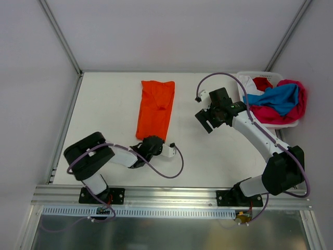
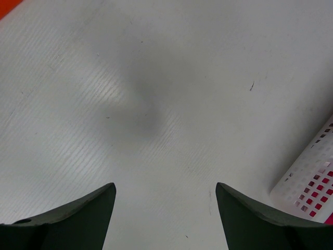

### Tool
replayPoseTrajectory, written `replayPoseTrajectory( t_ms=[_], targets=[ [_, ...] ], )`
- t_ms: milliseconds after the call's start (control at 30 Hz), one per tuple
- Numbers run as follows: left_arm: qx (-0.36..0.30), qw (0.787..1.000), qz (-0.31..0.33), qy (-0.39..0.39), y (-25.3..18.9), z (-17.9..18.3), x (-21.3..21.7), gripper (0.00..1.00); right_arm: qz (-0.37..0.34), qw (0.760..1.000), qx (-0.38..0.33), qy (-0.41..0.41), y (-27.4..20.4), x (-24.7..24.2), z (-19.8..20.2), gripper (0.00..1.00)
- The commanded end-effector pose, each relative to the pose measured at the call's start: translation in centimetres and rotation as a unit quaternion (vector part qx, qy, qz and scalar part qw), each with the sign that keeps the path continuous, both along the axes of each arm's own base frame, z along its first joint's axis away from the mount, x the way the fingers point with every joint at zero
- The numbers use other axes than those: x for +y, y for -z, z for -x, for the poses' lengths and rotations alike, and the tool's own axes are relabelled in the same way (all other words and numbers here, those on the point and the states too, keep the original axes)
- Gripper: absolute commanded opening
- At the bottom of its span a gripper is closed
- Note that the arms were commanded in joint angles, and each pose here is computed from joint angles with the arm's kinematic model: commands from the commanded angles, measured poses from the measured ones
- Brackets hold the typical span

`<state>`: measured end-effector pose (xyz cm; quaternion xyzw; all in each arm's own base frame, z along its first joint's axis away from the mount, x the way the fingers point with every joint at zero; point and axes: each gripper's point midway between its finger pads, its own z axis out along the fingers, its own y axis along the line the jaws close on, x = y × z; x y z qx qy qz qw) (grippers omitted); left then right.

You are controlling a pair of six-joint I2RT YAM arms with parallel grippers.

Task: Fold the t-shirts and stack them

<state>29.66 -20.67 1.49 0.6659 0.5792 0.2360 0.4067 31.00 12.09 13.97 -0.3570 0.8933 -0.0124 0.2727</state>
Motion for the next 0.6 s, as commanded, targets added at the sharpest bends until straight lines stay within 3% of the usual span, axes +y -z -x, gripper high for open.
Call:
replayPoseTrajectory(
  t_ms=[0,33,67,133,200,433,567],
  targets=[
    [0.151,0.988,-0.013,0.025,0.7,4.6,0.5,0.00,-0.012,0.999,-0.032,0.001,-1.7,0.1,-0.5,0.82],
    [0.214,0.976,0.002,0.037,0.9,6.6,-0.3,0.00,-0.013,0.999,-0.032,0.002,-1.7,0.0,-0.6,0.82],
    [0.236,0.971,0.014,0.044,-0.8,6.9,-1.4,0.00,-0.012,0.999,-0.030,0.002,-1.6,0.1,-0.6,0.82],
    [0.316,0.948,-0.015,0.040,-1.0,10.2,-0.4,0.00,-0.011,1.000,-0.028,0.002,-1.5,0.1,-0.7,0.82],
    [0.340,0.939,-0.022,0.047,-1.8,11.3,-1.0,0.00,-0.009,1.000,-0.028,0.002,-1.5,0.1,-0.8,0.82],
    [0.506,0.855,-0.109,0.031,-0.3,19.0,-0.4,0.00,-0.006,0.999,-0.031,0.008,-1.5,-0.3,-0.9,0.82],
    [0.562,0.818,-0.113,0.036,-2.2,20.7,-1.4,0.00,-0.006,0.999,-0.030,0.009,-1.6,-0.3,-0.9,0.82]
  ],
)
